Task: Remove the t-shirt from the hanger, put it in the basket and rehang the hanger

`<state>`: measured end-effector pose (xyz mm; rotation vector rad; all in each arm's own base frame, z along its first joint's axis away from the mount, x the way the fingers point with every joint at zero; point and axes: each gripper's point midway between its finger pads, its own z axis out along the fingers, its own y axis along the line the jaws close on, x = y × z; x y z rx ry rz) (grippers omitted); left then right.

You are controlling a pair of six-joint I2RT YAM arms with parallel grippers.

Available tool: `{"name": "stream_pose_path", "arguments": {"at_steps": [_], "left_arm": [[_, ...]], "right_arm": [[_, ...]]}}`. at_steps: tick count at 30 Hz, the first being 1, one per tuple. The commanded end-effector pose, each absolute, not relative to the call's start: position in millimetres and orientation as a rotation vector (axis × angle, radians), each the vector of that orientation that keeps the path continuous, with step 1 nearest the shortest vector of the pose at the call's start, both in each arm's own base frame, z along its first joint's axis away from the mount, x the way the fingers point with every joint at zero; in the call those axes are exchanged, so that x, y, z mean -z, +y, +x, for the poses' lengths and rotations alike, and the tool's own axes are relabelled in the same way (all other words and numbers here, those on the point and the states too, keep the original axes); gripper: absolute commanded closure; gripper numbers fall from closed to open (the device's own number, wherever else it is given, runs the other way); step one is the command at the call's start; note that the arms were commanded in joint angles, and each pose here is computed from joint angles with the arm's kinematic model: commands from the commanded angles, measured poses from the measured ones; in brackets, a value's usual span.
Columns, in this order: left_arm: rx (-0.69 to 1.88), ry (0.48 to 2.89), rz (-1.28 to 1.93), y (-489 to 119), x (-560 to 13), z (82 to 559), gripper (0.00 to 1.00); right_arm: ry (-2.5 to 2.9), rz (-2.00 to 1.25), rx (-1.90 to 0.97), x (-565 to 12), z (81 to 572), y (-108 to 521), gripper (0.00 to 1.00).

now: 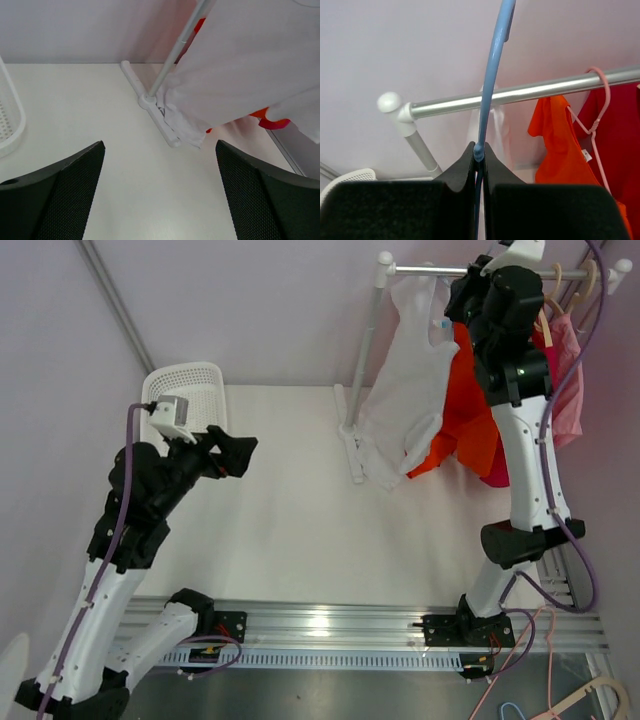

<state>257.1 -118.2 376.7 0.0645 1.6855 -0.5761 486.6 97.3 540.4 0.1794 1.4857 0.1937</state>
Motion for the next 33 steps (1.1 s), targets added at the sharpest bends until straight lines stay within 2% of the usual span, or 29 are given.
{"name": "stream_pose_path", "arguments": {"at_steps": [1,2,7,8,13,18,20,28,33], "left_arm": [[0.578,1.675,0.143,-140,-395,265,0.03],[0.603,1.641,0.209,-157,-414,257,0.03],[0.585,1.68,0.314,-209,-419,259,0.03],[0.621,1.661,0.394,-231,-419,245,0.02],[0.726,1.565,0.565,-293,-413,209,0.0],[0.902,1.46,0.705,-336,-405,155,0.0],[0.897,1.45,0.743,-347,-391,142,0.01],[0.895,1.352,0.823,-386,-366,128,0.0],[0.826,1.327,0.846,-412,-359,140,0.01]], "right_arm": [[1.454,0.174,-0.272,-560,459,101,1.0],[1.475,0.187,-0.282,-554,458,102,1.0],[1.589,0.307,-0.314,-516,435,95,1.0],[1.636,0.362,-0.272,-489,437,89,1.0],[1.593,0.521,-0.315,-476,398,80,1.0],[1.601,0.615,-0.275,-458,385,72,1.0],[1.605,0.616,-0.288,-455,381,77,1.0],[1.612,0.574,-0.305,-455,378,97,1.0],[1.621,0.553,-0.321,-454,378,110,1.0]]}}
